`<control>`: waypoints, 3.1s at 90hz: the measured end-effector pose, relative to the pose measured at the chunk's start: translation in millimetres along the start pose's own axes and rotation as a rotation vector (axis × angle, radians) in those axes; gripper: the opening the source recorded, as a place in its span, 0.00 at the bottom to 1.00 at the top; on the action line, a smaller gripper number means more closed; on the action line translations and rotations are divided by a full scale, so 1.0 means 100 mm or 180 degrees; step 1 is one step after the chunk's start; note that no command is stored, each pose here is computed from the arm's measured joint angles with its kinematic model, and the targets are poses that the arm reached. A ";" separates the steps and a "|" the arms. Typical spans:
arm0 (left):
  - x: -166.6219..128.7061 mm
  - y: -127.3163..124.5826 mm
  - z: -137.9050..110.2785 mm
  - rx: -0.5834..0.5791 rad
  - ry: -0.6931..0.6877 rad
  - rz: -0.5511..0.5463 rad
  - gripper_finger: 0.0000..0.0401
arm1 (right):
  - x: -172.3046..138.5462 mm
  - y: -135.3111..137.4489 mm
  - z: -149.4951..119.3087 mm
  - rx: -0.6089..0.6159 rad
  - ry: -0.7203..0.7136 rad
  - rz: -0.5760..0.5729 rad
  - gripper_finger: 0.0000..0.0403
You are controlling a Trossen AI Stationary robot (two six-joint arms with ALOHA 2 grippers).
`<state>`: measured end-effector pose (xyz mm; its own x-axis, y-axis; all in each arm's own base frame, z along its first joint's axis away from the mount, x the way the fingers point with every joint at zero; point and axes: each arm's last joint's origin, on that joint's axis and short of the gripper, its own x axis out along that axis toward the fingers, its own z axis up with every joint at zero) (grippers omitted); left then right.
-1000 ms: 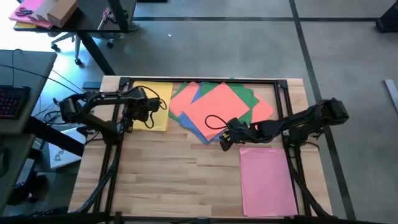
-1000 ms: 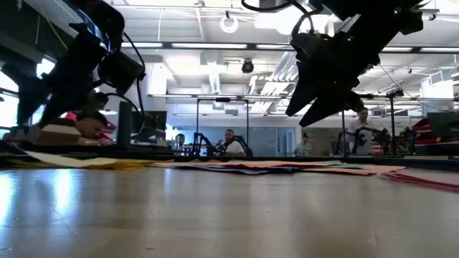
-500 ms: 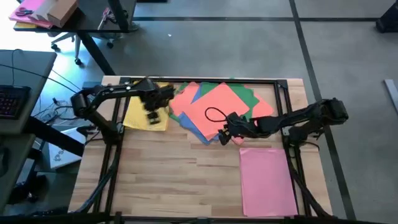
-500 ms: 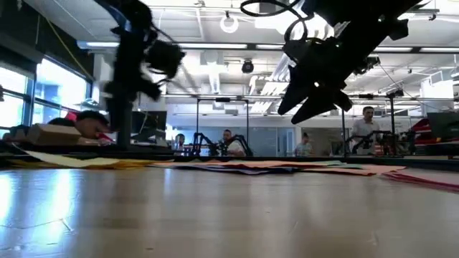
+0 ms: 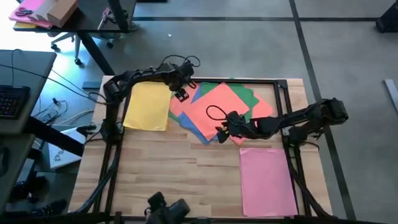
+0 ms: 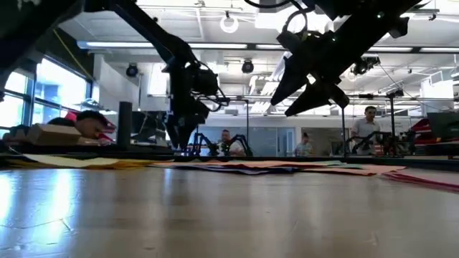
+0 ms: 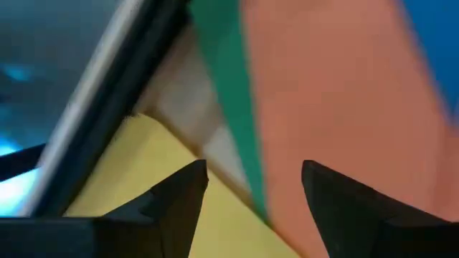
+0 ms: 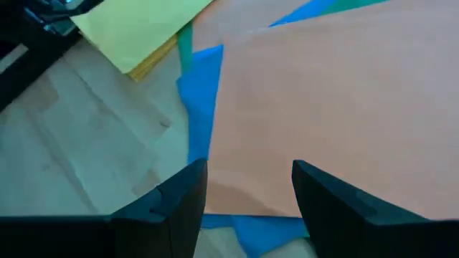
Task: Organize paper
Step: Stack the yellow paper on top of the stacked yellow papers, then move the orange paper to the bottom left of the table
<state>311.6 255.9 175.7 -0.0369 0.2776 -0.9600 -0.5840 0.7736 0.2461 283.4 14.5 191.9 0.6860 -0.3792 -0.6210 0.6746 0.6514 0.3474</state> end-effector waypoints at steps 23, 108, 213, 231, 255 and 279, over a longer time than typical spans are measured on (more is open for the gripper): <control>0.19 0.07 0.06 0.0240 0.0221 0.0341 0.54 | -0.01 0.01 -0.01 0.0085 -0.0024 -0.0005 0.48; 0.47 0.10 0.10 0.0309 0.0294 0.0558 0.54 | 0.00 -0.02 -0.01 -0.0047 -0.0063 -0.0108 0.47; 0.26 0.29 0.20 0.0528 0.0180 0.1063 0.54 | 0.00 0.00 -0.02 -0.0041 0.0099 0.0019 0.47; -0.34 0.19 0.26 0.0180 -0.0442 0.0559 0.54 | -0.13 -0.01 0.04 -0.0268 0.0210 0.0143 0.47; -1.06 -0.26 0.00 0.0378 -0.0887 -0.0298 0.54 | -0.59 -0.04 0.17 -0.0968 0.0575 0.0118 0.47; -1.38 -1.11 -0.42 0.1273 -0.1027 -0.0531 0.54 | -1.02 0.15 -0.08 -0.1213 0.0577 0.0143 0.47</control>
<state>347.6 108.1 275.7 0.3178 0.2445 -0.9161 -0.2038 0.9612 0.1858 221.4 68.3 254.7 0.6302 -0.2453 -0.7366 0.4728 0.8739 0.1135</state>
